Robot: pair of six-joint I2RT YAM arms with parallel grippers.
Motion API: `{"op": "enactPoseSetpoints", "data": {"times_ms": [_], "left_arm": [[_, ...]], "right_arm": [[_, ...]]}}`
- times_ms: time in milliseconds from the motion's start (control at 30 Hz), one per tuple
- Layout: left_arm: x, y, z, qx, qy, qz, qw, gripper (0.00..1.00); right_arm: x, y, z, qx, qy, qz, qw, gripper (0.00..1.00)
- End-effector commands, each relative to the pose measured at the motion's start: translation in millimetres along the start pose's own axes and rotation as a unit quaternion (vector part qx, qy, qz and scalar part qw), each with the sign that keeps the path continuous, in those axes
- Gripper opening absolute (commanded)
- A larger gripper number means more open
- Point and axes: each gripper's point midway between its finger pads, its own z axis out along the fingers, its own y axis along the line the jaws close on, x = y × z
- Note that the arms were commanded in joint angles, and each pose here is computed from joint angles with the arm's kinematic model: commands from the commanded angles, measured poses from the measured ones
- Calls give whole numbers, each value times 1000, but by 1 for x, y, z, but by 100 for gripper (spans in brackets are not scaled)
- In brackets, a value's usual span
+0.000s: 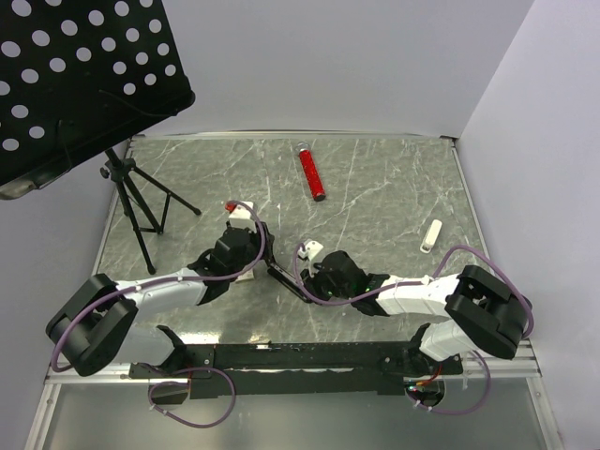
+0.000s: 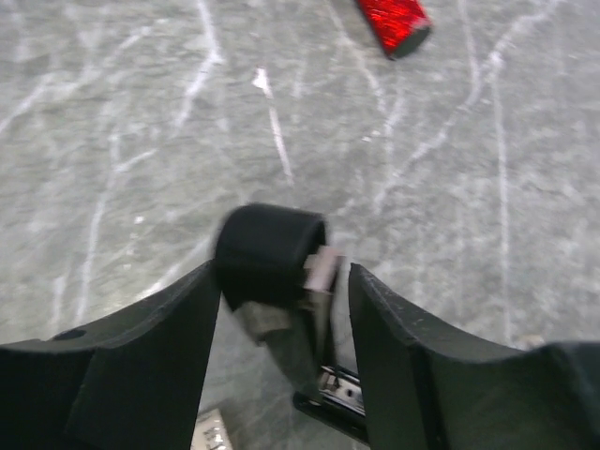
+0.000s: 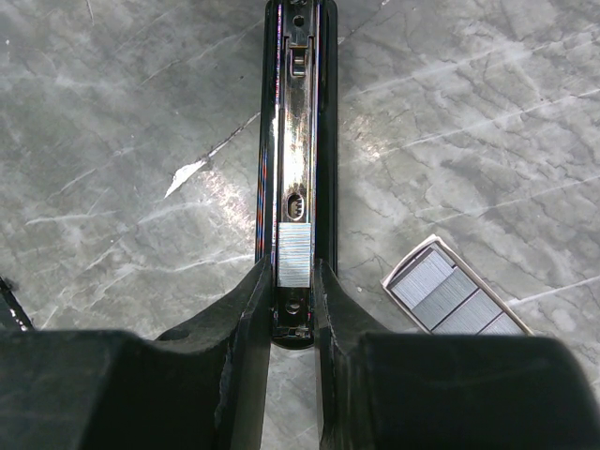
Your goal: Load the staples into the stapler
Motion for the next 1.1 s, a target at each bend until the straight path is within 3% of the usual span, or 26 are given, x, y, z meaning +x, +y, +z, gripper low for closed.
{"op": "enactPoseSetpoints", "data": {"times_ms": [0,233,333,800,1067], "left_arm": [[-13,-30,-2,74,-10,5,997,54],[-2,-48,-9,85,10,65,994,38],[8,-54,-14,77,20,96,992,37],[42,-76,-18,60,56,176,981,52],[48,-84,-19,53,63,179,980,54]], "right_arm": [[-31,9,4,-22,-40,-14,999,18],[-33,8,6,-20,-43,-16,999,17],[-33,5,8,-15,-46,-12,999,18],[-43,1,9,-4,-82,-1,997,25],[-46,1,7,-1,-92,-3,996,28]]}}
